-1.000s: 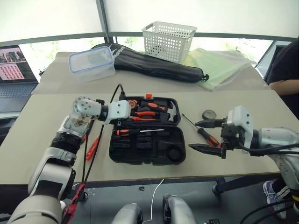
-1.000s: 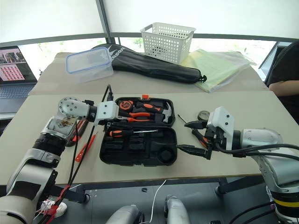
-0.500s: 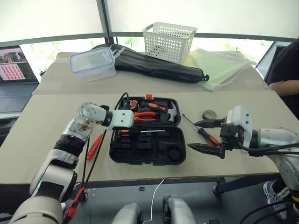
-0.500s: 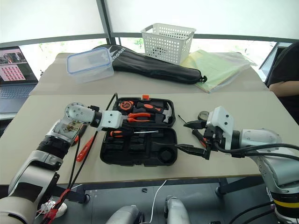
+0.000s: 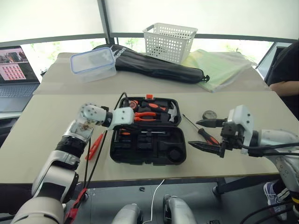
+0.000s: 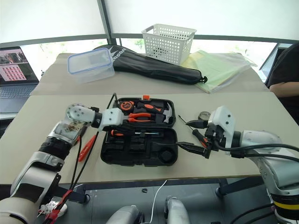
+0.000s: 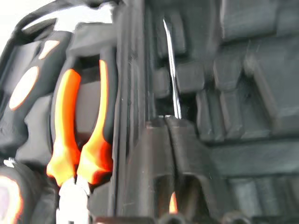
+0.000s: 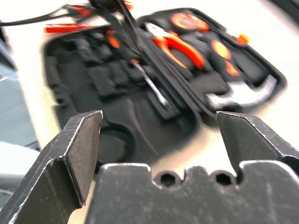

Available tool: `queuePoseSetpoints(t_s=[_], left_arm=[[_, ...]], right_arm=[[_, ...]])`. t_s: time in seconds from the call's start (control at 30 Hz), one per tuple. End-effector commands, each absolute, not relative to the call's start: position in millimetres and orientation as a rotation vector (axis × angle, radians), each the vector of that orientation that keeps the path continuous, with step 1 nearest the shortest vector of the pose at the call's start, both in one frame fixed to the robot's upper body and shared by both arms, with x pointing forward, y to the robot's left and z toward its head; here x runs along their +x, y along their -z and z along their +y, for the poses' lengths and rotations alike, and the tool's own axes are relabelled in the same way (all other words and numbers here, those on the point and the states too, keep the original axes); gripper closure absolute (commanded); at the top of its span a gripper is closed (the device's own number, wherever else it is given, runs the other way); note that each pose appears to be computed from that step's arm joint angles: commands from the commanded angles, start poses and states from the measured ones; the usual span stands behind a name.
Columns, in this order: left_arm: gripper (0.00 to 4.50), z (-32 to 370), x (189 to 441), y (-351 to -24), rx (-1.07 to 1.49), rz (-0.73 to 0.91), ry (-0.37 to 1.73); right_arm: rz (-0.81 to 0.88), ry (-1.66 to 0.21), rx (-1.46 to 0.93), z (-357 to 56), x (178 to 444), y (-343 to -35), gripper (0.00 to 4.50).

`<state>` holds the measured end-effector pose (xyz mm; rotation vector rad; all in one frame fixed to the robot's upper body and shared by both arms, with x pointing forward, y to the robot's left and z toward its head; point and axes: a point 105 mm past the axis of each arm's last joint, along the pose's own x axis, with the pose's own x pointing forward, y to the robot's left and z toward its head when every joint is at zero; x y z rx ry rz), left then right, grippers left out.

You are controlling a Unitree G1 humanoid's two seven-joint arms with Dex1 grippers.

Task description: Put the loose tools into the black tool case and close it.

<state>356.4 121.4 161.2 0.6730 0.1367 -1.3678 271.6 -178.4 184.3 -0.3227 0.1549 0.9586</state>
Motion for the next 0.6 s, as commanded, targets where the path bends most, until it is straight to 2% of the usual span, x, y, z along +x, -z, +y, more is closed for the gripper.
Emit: queuePoseSetpoints(t_s=[0.03,0.17,0.27,0.37,0.5,0.6], left_arm=[[2.63,141,333,-219,0.454,0.086,1.37],[1.23,149,298,-242,0.318,0.102,1.391],[0.1,150,285,-243,0.299,0.117,1.364],[0.02,147,274,-238,0.292,0.147,1.385],[0.02,140,266,-233,0.277,0.171,1.423],[0.02,135,262,-232,0.291,0.167,1.435]], right_arm=[[0.155,-0.816,-0.272,-213,266,-194,0.0],[0.227,-0.681,-0.217,-250,252,-182,0.0],[0.254,-0.587,-0.203,-269,250,-167,0.0],[0.244,-0.519,-0.151,-273,259,-152,0.0],[0.267,-0.59,-0.158,-247,270,-122,0.0],[0.263,-0.557,-0.138,-242,290,-109,0.0]])
